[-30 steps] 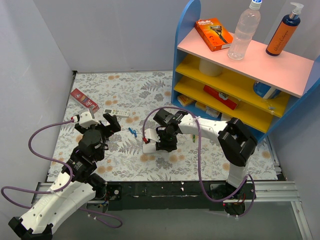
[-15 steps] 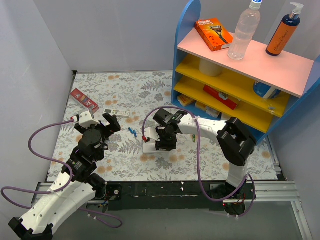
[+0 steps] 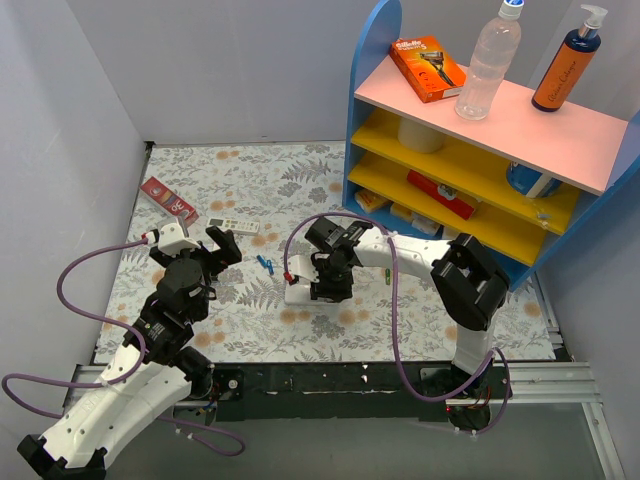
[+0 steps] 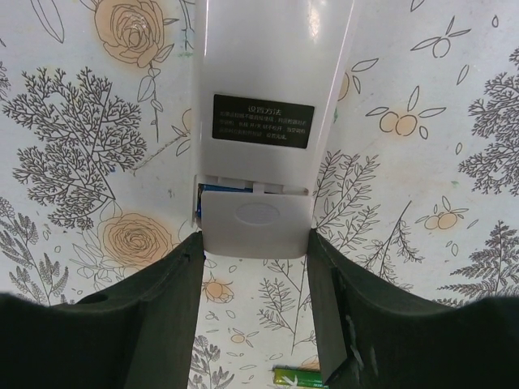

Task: Load the batteries into the remote control
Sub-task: Load the battery cover into the remote control.

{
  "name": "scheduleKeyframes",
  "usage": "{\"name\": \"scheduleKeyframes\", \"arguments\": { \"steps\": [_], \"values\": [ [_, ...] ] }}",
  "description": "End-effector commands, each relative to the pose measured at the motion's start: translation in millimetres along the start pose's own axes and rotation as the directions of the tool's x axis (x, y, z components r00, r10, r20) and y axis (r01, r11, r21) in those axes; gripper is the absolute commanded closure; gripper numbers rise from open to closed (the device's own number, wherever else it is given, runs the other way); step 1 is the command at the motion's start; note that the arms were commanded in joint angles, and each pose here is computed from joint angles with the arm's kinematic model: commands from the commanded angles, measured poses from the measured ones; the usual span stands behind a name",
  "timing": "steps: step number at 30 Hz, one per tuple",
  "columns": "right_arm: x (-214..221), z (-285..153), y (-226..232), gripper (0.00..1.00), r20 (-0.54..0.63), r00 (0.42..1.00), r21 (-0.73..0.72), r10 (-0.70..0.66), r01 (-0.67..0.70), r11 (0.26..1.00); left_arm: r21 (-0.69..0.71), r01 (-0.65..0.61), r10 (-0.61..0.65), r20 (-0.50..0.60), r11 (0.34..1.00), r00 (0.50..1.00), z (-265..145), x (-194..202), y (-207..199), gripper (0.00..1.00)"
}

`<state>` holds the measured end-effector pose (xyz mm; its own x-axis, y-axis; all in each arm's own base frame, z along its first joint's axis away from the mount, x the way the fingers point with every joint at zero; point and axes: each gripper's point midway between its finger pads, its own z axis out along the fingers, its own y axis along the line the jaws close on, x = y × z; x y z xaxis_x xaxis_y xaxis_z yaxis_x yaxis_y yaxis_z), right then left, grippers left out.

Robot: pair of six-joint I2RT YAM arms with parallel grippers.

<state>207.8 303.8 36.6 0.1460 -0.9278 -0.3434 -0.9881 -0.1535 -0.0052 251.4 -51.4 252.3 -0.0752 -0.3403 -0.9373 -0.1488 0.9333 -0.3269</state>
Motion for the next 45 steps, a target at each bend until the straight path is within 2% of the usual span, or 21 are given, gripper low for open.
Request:
{"name": "scheduleKeyframes", "arguments": {
  "steps": [1, 12, 15, 18, 19, 21, 24, 26, 30, 32, 34, 41, 45],
  "values": [
    [-5, -5, 1, 0.57, -0.001, 1.000, -0.014, -0.001, 0.001, 1.000, -0.004, 0.004, -0.004, 0.007, 1.000, 1.000, 2, -1, 0, 0.02],
    [-8, -6, 0, 0.56, -0.004, 0.999, -0.007, 0.035, -0.035, 0.999, -0.003, 0.015, -0.015, 0.007, 1.000, 1.000, 1, -2, 0, 0.02],
    [-6, -6, -1, 0.57, -0.013, 0.998, 0.004, 0.067, -0.067, 0.998, 0.013, 0.039, -0.039, -0.027, 0.999, 0.999, 1, 4, -4, 0.02],
    [-6, -6, 1, 0.56, 0.000, 0.996, 0.015, 0.089, -0.089, 0.996, 0.036, 0.129, -0.124, -0.114, 0.991, 0.986, -2, 19, -16, 0.02],
    [-7, -6, 1, 0.56, 0.007, 0.996, 0.018, 0.092, -0.092, 0.996, 0.022, 0.190, -0.184, -0.150, 0.982, 0.971, -1, 28, -20, 0.02],
    [-11, -8, -1, 0.57, 0.034, 0.995, 0.034, 0.093, -0.094, 0.995, 0.016, 0.228, -0.217, -0.241, 0.974, 0.946, -3, 52, -25, 0.02],
    [-10, -9, 0, 0.57, 0.040, 0.995, 0.039, 0.091, -0.092, 0.995, -0.026, 0.309, -0.296, -0.374, 0.951, 0.879, -3, 96, -33, 0.03],
    [-9, -8, 1, 0.57, 0.042, 0.995, 0.039, 0.087, -0.089, 0.995, -0.090, 0.327, -0.333, -0.425, 0.941, 0.842, -2, 126, -28, 0.06],
    [-9, -6, 2, 0.57, 0.050, 0.995, 0.036, 0.081, -0.083, 0.996, -0.134, 0.339, -0.359, -0.493, 0.931, 0.793, -2, 165, -25, 0.19],
    [-9, -5, 3, 0.57, 0.053, 0.995, 0.032, 0.081, -0.083, 0.996, -0.157, 0.349, -0.378, -0.517, 0.924, 0.768, -3, 182, -22, 0.30],
    [-10, -4, 3, 0.57, 0.060, 0.995, 0.030, 0.078, -0.080, 0.996, -0.133, 0.376, -0.385, -0.542, 0.917, 0.747, -3, 188, -29, 0.38],
    [-11, -4, 4, 0.57, 0.074, 0.995, 0.029, 0.070, -0.073, 0.997, -0.076, 0.408, -0.362, -0.626, 0.910, 0.691, -6, 212, -46, 0.57],
    [-12, -4, 5, 0.58, 0.075, 0.995, 0.025, 0.069, -0.071, 0.997, -0.064, 0.400, -0.335, -0.675, 0.914, 0.658, -8, 226, -52, 0.62]
  ]
}}
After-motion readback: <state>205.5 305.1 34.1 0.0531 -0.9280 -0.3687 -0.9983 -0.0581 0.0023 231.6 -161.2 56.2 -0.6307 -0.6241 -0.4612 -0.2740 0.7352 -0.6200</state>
